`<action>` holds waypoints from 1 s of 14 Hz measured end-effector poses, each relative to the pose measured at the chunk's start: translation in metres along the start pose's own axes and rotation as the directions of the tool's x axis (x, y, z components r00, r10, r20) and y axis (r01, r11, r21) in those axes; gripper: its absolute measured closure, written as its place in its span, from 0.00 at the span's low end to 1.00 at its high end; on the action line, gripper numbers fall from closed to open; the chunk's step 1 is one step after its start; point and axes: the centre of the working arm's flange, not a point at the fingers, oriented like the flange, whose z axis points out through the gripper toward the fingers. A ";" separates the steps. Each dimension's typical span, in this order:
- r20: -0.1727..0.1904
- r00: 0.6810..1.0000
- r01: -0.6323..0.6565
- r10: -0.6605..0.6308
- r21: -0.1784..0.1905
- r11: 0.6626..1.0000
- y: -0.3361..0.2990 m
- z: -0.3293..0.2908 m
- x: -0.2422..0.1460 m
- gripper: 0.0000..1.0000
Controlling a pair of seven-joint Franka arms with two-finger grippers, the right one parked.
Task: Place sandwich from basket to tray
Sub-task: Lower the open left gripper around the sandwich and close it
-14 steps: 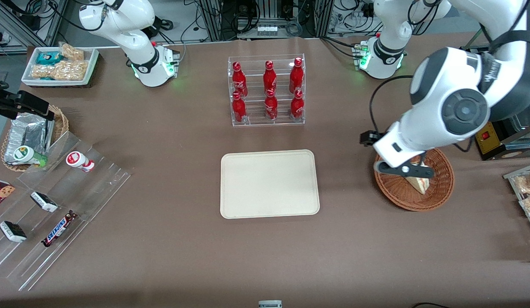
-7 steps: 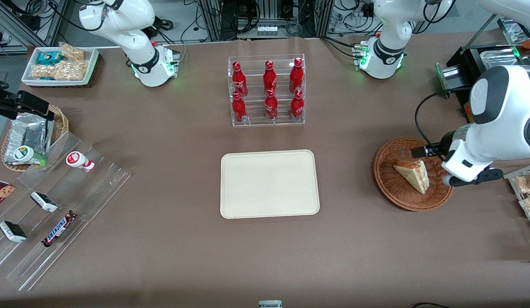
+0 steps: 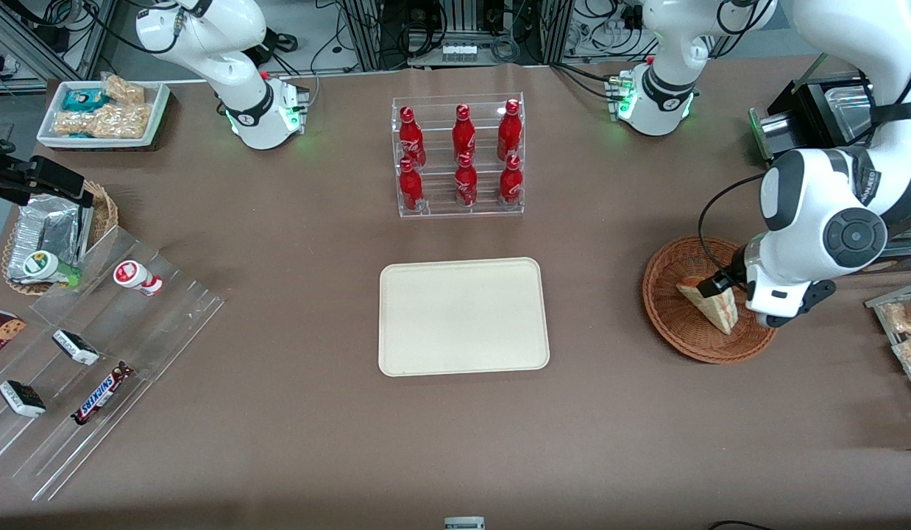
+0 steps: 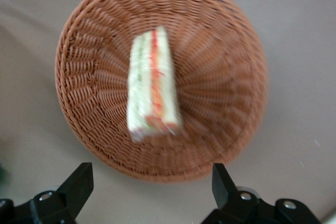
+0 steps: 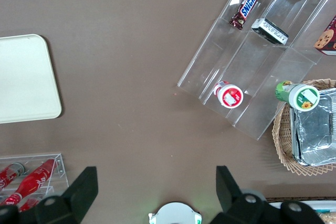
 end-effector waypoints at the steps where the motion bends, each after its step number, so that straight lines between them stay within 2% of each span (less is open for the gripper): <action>1: -0.009 0.999 0.045 -0.045 -0.009 0.999 -0.016 0.013 0.006 0.00; 3: -0.029 0.989 0.146 -0.147 -0.039 0.989 -0.045 0.032 0.015 0.00; 5: -0.040 0.966 0.252 -0.256 -0.077 0.965 -0.052 0.046 0.015 0.00; 7: -0.027 0.943 0.328 -0.332 -0.107 0.939 -0.047 0.052 0.011 0.00; 9: -0.015 0.935 0.351 -0.355 -0.121 0.929 -0.041 0.050 0.007 0.00; 14: -0.017 0.931 0.360 -0.365 -0.130 0.924 -0.039 0.044 0.005 0.00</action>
